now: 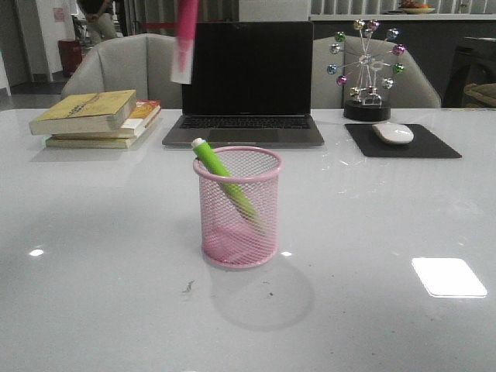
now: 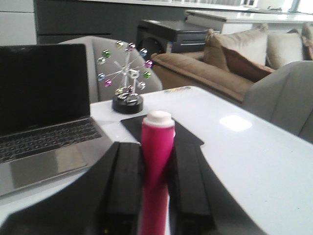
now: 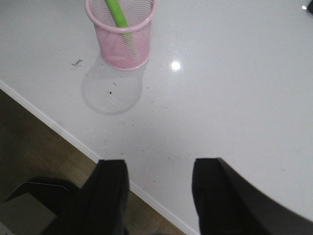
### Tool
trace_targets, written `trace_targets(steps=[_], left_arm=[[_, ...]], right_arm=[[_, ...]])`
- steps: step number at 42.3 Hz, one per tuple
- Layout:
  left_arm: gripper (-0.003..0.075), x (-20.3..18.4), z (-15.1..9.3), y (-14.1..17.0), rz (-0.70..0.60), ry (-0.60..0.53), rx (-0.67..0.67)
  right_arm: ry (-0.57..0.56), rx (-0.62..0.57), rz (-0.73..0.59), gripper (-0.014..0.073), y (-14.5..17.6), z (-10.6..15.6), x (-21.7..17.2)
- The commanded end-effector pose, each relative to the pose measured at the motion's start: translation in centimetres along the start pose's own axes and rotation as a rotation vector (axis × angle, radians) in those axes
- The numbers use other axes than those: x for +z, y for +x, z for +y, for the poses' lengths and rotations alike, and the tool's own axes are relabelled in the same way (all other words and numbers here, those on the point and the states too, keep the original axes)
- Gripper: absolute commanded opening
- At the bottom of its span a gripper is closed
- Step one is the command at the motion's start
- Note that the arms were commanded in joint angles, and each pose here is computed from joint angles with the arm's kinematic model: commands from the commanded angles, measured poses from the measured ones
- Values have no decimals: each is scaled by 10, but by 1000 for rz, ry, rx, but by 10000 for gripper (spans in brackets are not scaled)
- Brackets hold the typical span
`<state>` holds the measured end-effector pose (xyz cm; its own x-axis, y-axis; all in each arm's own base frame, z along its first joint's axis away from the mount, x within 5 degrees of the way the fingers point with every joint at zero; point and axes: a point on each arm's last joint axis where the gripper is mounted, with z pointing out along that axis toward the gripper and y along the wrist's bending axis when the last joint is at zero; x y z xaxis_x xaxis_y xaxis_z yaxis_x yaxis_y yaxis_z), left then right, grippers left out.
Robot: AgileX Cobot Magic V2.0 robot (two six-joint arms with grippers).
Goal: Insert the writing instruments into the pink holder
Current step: 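Lift the pink marker and carry it above the pink holder, then lower the pink marker into the holder and open the left gripper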
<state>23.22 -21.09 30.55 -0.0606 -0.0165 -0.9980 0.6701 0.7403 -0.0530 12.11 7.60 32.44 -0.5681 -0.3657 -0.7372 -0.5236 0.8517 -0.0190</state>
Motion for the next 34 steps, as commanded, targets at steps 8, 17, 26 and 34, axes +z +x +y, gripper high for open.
trace_targets(steps=[8, 17, 26, 34], left_arm=[[92, 29, -17, 11, -269, 61, -15], [92, 51, -15, 52, -290, 62, -15], [95, 58, -15, 73, -202, 58, -11], [218, 60, -14, 83, -92, 52, -9]], right_arm=[[3, -14, -87, 428, -11, 0, -7], [3, -14, -87, 428, -11, 0, -7], [3, -14, -87, 428, -11, 0, -7], [3, -14, -87, 428, -11, 0, -7]])
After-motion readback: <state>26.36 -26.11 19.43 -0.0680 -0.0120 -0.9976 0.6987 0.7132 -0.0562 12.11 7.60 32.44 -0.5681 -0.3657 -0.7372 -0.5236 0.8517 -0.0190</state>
